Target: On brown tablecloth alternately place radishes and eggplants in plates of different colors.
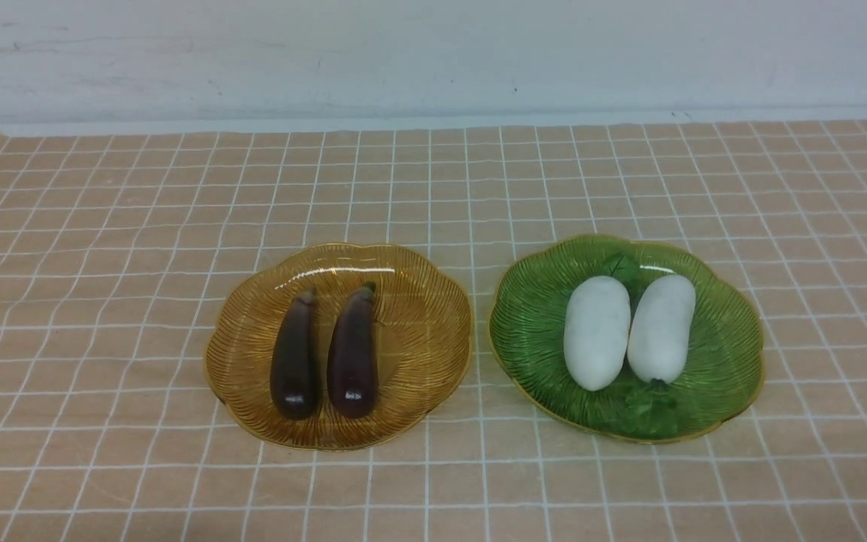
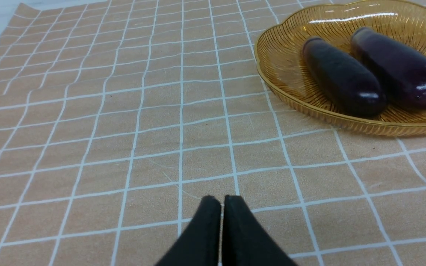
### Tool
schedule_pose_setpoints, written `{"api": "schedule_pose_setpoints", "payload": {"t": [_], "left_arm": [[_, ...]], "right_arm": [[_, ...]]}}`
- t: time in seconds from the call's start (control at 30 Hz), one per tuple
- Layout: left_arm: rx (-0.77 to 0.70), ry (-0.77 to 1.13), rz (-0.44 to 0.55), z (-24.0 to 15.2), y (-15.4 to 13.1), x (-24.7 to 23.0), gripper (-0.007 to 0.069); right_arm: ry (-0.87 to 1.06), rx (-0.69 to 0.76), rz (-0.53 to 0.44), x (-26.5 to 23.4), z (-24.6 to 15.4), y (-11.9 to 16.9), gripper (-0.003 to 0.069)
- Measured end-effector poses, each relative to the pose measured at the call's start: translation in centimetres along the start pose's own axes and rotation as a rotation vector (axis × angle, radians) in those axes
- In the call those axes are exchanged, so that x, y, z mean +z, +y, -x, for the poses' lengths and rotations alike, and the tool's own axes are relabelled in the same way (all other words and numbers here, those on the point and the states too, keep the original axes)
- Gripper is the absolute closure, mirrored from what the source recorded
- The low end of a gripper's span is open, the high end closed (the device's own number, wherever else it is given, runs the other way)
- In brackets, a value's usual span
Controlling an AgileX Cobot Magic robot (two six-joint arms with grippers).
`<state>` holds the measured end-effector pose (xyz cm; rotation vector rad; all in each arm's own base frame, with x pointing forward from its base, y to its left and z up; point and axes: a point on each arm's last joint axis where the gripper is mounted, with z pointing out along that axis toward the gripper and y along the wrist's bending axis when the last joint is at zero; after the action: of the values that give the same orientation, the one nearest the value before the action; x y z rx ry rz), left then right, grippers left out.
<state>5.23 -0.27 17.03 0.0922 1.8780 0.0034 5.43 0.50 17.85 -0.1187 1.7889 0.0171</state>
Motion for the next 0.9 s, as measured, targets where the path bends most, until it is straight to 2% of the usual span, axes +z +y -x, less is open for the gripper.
{"api": "schedule_pose_setpoints", "payload": {"t": [0.9], "left_arm": [[0.0,0.0,0.0,0.0,0.0,0.0,0.0629]], "right_arm": [[0.001,-0.003,0.0,0.0,-0.01,0.0,0.0674]]}}
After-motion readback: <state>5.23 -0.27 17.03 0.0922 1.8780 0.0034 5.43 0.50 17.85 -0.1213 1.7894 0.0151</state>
